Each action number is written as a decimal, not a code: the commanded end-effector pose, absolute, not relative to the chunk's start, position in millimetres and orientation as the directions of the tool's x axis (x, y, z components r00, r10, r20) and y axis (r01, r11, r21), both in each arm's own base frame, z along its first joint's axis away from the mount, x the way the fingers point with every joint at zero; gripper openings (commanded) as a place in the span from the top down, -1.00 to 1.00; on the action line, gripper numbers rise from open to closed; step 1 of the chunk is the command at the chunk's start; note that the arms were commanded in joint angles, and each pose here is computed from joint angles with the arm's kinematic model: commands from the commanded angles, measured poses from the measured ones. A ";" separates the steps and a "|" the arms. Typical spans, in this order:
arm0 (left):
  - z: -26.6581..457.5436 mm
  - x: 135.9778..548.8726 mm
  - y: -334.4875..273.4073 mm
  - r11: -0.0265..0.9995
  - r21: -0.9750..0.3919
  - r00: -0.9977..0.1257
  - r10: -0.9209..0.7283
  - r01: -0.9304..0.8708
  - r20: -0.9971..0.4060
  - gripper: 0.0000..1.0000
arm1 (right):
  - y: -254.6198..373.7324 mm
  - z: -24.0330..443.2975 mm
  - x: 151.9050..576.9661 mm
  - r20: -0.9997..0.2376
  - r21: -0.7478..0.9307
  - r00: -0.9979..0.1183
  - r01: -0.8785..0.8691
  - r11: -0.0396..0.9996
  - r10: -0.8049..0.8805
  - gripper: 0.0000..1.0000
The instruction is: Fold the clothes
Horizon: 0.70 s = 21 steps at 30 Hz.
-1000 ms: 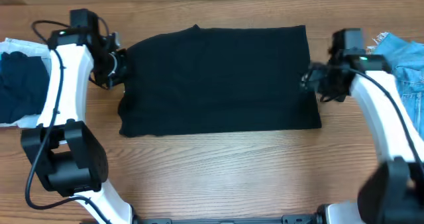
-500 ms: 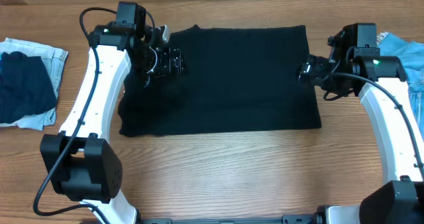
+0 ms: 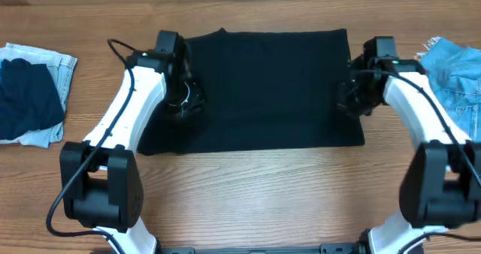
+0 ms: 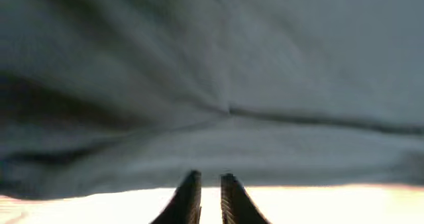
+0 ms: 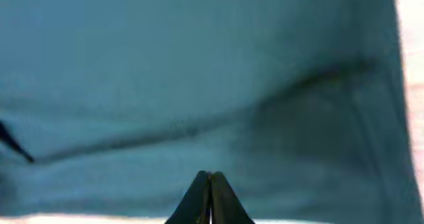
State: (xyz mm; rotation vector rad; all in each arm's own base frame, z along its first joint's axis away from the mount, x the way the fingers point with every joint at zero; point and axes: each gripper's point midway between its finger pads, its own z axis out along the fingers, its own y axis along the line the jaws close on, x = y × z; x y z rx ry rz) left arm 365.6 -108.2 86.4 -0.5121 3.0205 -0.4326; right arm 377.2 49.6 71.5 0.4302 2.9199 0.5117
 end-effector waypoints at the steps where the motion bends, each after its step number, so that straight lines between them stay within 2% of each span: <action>1: 74.0 364.0 -94.1 0.898 -0.221 -0.917 -0.398 -0.382 -0.035 0.84 | 57.1 61.9 387.3 -0.101 0.374 -0.949 0.241 0.896 0.297 0.92; 4: 56.8 337.7 -91.4 0.896 -0.176 -0.913 -0.405 -0.407 0.050 0.91 | 57.0 49.3 365.6 0.007 0.344 -0.953 0.287 0.894 0.304 0.92; 11: 30.4 310.7 -78.7 0.903 -0.092 -0.907 -0.411 -0.419 0.093 0.83 | 56.5 45.4 327.6 0.156 0.292 -0.940 0.338 0.895 0.304 0.92; 15: 21.6 311.6 -63.8 0.909 -0.024 -0.909 -0.414 -0.415 0.040 0.68 | 45.1 29.7 332.8 0.097 0.242 -0.944 0.330 0.912 0.315 0.92; 21: 10.8 313.1 -62.6 0.909 -0.034 -0.909 -0.416 -0.416 0.016 0.54 | 43.3 -3.9 332.1 0.053 0.249 -0.929 0.368 0.896 0.367 0.92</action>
